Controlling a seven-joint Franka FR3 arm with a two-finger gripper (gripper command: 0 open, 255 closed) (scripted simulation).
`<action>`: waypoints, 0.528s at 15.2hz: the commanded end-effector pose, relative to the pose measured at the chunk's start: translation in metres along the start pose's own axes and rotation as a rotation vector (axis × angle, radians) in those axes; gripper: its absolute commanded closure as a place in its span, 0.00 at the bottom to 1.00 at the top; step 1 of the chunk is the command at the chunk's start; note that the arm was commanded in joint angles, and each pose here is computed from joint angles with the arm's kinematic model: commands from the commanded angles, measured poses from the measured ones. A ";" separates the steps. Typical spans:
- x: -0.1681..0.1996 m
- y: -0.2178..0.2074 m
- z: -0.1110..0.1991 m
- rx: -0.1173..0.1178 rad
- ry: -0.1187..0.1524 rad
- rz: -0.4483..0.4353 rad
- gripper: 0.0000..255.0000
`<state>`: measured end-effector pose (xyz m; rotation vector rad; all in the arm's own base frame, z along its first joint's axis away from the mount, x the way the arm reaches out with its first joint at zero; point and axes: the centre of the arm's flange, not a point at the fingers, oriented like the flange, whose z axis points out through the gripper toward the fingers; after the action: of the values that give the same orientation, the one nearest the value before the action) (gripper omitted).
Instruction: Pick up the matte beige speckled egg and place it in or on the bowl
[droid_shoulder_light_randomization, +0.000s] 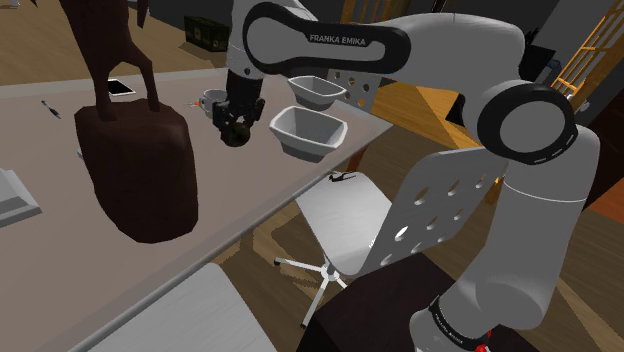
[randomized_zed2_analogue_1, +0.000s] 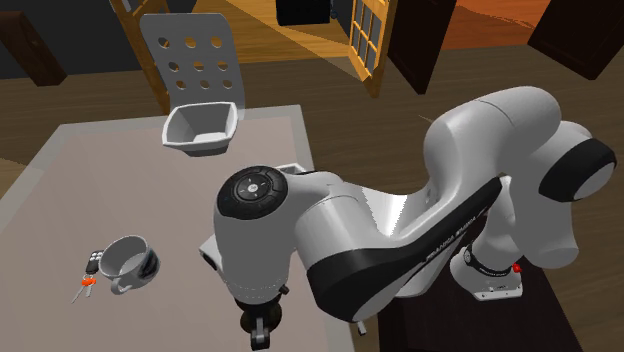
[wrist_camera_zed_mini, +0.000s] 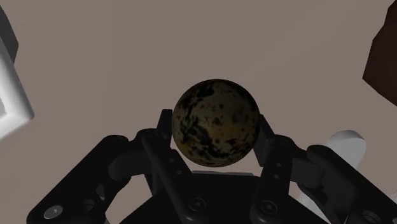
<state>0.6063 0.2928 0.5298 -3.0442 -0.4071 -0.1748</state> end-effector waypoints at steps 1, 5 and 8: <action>0.000 0.000 -0.011 0.000 0.000 0.000 1.00; 0.002 -0.001 -0.032 0.000 0.000 0.000 1.00; 0.004 -0.002 -0.047 0.000 0.000 0.000 1.00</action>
<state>0.6050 0.2925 0.5710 -3.0444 -0.4070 -0.1747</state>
